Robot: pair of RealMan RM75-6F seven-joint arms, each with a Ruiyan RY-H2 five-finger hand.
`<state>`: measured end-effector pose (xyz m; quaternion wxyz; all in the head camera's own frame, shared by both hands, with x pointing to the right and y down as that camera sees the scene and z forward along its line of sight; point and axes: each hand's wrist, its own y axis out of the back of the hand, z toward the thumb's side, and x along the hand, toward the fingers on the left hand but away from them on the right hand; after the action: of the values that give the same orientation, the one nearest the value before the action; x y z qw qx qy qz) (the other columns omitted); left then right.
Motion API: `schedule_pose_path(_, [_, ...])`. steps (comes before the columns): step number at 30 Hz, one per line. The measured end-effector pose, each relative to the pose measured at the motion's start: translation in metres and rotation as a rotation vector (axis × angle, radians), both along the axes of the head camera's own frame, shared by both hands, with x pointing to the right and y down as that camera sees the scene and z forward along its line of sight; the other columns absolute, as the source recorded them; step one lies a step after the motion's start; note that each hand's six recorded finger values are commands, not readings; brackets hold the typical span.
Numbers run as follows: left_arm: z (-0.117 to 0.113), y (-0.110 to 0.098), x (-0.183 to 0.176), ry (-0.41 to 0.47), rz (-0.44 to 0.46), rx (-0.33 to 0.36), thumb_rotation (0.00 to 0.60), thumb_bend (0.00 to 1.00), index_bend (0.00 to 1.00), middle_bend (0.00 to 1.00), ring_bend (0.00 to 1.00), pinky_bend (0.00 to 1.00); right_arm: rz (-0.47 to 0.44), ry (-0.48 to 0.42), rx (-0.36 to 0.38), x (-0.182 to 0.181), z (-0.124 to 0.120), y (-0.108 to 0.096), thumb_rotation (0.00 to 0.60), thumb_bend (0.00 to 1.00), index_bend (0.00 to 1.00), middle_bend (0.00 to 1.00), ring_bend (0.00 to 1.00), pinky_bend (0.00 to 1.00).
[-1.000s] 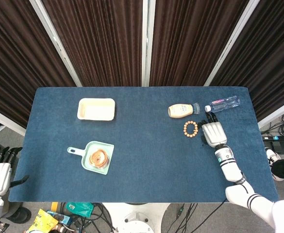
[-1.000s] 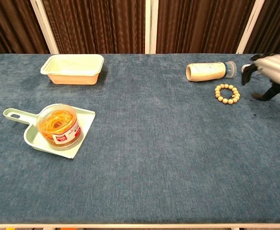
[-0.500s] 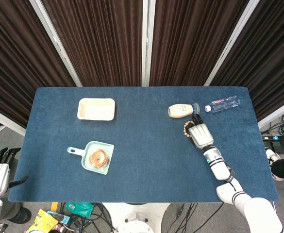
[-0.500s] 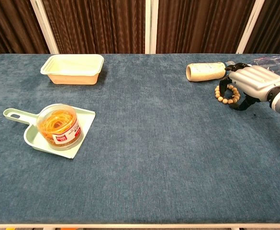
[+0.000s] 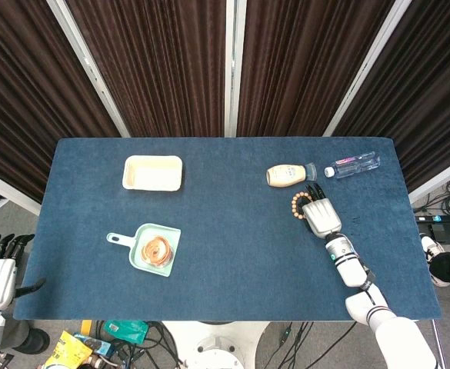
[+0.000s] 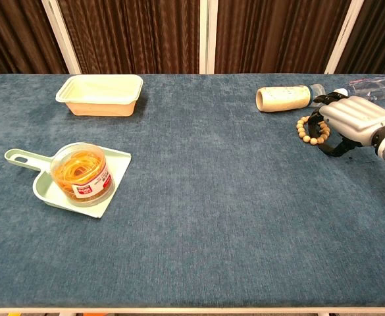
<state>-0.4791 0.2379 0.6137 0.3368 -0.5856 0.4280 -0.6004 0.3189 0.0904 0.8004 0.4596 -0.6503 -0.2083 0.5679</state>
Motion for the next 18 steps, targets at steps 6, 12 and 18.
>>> schedule_pose_path(6, [0.000, 0.001, -0.002, 0.003, -0.001, 0.002, 0.600, 0.00, 0.16, 0.16, 0.08, 0.02, 0.009, -0.015, 0.012, 0.003, -0.002, 0.002, 0.600, 0.42, 0.68, 0.47, 0.05, 0.00])
schedule_pose_path(12, [-0.001, 0.001, -0.002, 0.007, -0.003, 0.007, 0.600, 0.00, 0.16, 0.16, 0.08, 0.02, 0.123, -0.187, 0.030, 0.004, -0.016, -0.001, 0.600, 0.43, 0.72, 0.49, 0.07, 0.00])
schedule_pose_path(18, [-0.002, 0.000, 0.001, 0.011, 0.009, 0.014, 0.600, 0.00, 0.16, 0.16, 0.08, 0.02, 0.377, -0.473, -0.033, 0.010, -0.029, -0.002, 0.600, 0.44, 0.73, 0.50, 0.09, 0.00])
